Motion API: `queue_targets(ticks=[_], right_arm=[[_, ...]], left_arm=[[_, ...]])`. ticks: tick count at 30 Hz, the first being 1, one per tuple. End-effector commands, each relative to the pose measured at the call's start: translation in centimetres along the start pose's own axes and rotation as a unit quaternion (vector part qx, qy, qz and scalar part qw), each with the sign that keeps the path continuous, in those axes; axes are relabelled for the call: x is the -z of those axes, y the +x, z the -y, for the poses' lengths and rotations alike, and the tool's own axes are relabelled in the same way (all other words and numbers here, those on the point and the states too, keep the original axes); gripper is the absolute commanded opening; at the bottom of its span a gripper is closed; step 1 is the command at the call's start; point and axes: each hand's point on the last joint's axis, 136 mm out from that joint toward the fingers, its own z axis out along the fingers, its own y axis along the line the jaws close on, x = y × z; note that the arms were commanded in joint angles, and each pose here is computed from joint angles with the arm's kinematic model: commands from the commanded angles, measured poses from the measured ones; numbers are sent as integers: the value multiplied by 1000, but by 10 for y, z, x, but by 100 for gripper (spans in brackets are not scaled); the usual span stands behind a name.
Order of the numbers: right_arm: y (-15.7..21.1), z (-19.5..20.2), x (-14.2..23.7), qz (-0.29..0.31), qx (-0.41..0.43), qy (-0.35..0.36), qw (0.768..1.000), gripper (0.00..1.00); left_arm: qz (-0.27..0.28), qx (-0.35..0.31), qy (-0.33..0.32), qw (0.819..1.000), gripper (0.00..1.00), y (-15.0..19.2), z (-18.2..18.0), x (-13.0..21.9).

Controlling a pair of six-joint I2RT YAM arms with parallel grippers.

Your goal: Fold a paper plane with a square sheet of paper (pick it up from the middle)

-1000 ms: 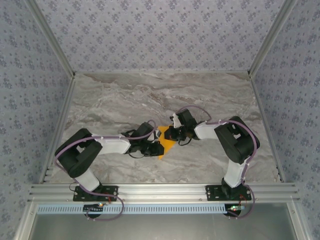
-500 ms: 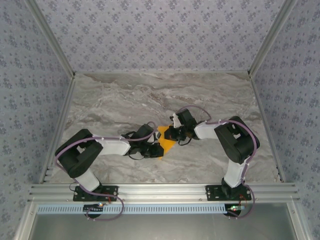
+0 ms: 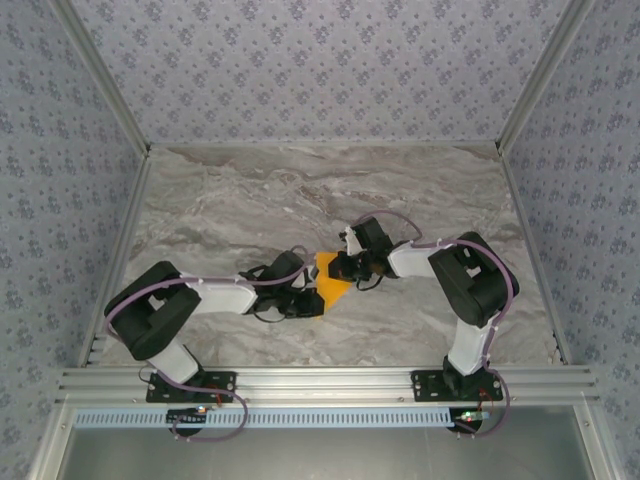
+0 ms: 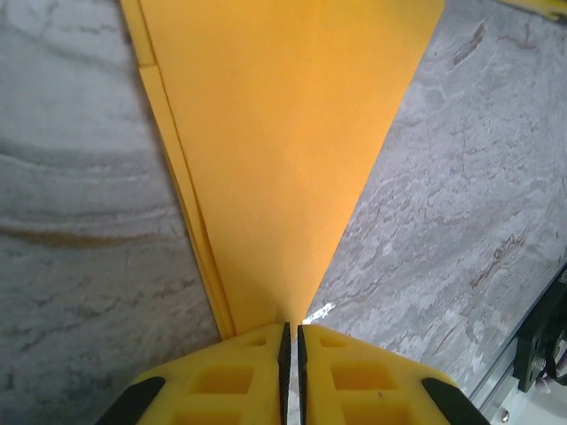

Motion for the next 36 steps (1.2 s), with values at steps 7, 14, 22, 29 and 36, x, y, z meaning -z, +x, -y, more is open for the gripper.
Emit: queue_targets(ticks=[7, 14, 22, 29, 36], right_arm=[[37, 61, -12, -50, -47, 109, 992, 3], [39, 63, -12, -51, -49, 113, 991, 3], [39, 61, -12, -49, -50, 112, 991, 3], [41, 61, -14, -52, -51, 113, 991, 2], [43, 62, -14, -52, -51, 114, 991, 2]], left_arm=[[-85, 11, -61, 995, 11, 54, -34, 6], [-50, -27, -54, 997, 6, 33, -15, 32], [68, -37, 9, 997, 7, -32, 29, 49], [51, -42, 22, 998, 6, -52, 38, 17], [32, -26, -13, 999, 3, -49, 14, -4]])
